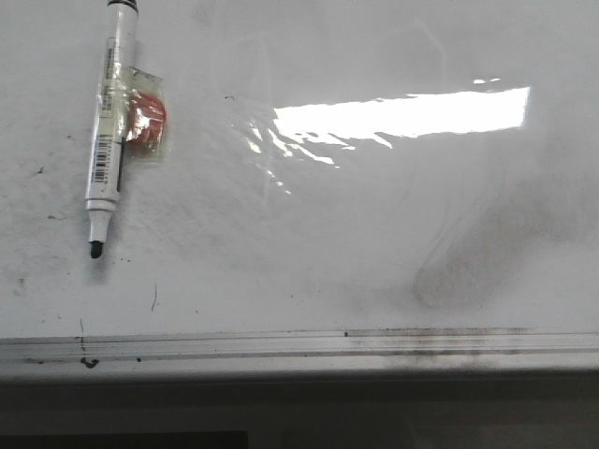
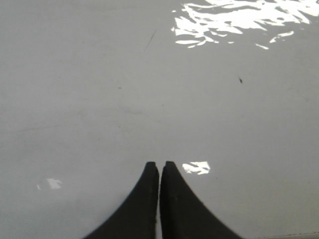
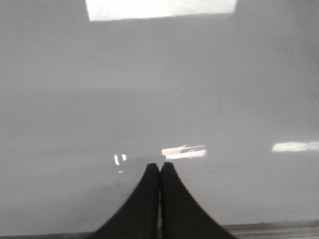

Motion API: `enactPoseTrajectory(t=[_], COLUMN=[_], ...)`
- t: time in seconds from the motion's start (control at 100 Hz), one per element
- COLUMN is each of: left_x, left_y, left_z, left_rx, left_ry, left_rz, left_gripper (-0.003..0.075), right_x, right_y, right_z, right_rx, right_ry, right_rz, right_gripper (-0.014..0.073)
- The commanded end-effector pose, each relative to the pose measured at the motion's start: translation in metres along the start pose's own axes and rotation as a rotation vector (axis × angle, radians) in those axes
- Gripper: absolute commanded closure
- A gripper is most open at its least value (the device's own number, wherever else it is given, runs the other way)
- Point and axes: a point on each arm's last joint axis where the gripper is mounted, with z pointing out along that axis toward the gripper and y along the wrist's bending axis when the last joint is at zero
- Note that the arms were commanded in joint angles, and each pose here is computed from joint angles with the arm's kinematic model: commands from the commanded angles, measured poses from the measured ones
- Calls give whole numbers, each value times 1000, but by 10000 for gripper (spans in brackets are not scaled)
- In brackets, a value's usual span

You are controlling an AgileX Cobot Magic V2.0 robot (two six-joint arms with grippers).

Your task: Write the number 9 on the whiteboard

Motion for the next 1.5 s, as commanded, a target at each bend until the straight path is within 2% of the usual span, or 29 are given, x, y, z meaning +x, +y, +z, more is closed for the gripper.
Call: enactPoseTrajectory(t=[0.0, 0.11, 0.24, 0.33, 0.49, 0.54, 0.65, 0.73, 0.83, 0.92, 1.07, 1.15, 1.26, 1.32, 1.39, 1.49], left_x=[3, -7, -19, -29, -41, -46, -59, -69, -81, -90, -95, -95, -96, -96, -95, -95], left_y=[-1, -1, 0, 2, 5, 6, 4, 2, 2, 2, 2, 2, 2, 2, 2, 2], left_z=[1, 0, -3, -7, -14, -16, -20, -21, -21, -21, -21, -21, -22, -21, -21, -16], left_rx=[1, 6, 7, 1, -9, -8, 8, 31, 43, 46, 45, 45, 45, 47, 55, 52], left_ry=[-80, -194, -326, -449, -585, -597, -525, -365, -259, -243, -255, -255, -260, -264, -271, -243], left_rz=[-21, -56, -104, -145, -203, -196, -188, -184, -181, -181, -181, -181, -181, -192, -224, -195], left_gripper=[741, 741, 741, 741, 741, 741, 741, 741, 741, 741, 734, 666, 447, 377, 363, 368], right_x=[-8, -14, -27, -34, -42, -43, -54, -65, -76, -84, -88, -87, -87, -87, -85, -85], right_y=[1, 2, 3, 2, 2, 2, 3, 3, 3, 4, 6, 6, 6, 6, 6, 7], right_z=[-1, -2, -6, -9, -12, -13, -16, -17, -11, -5, -1, -1, -1, -1, -1, -1], right_rx=[-13, -27, -56, -60, -63, -61, -57, -54, -48, -50, -76, -80, -79, -79, -80, -81], right_ry=[-128, -192, -346, -428, -425, -357, -253, -170, -41, 58, 60, 65, 72, 75, 86, 95], right_rz=[-12, 36, 142, 151, 151, 150, 146, 144, 142, 151, 145, 144, 143, 143, 145, 149], right_gripper=[659, 659, 659, 659, 659, 659, 659, 658, 658, 658, 658, 658, 658, 658, 658, 658])
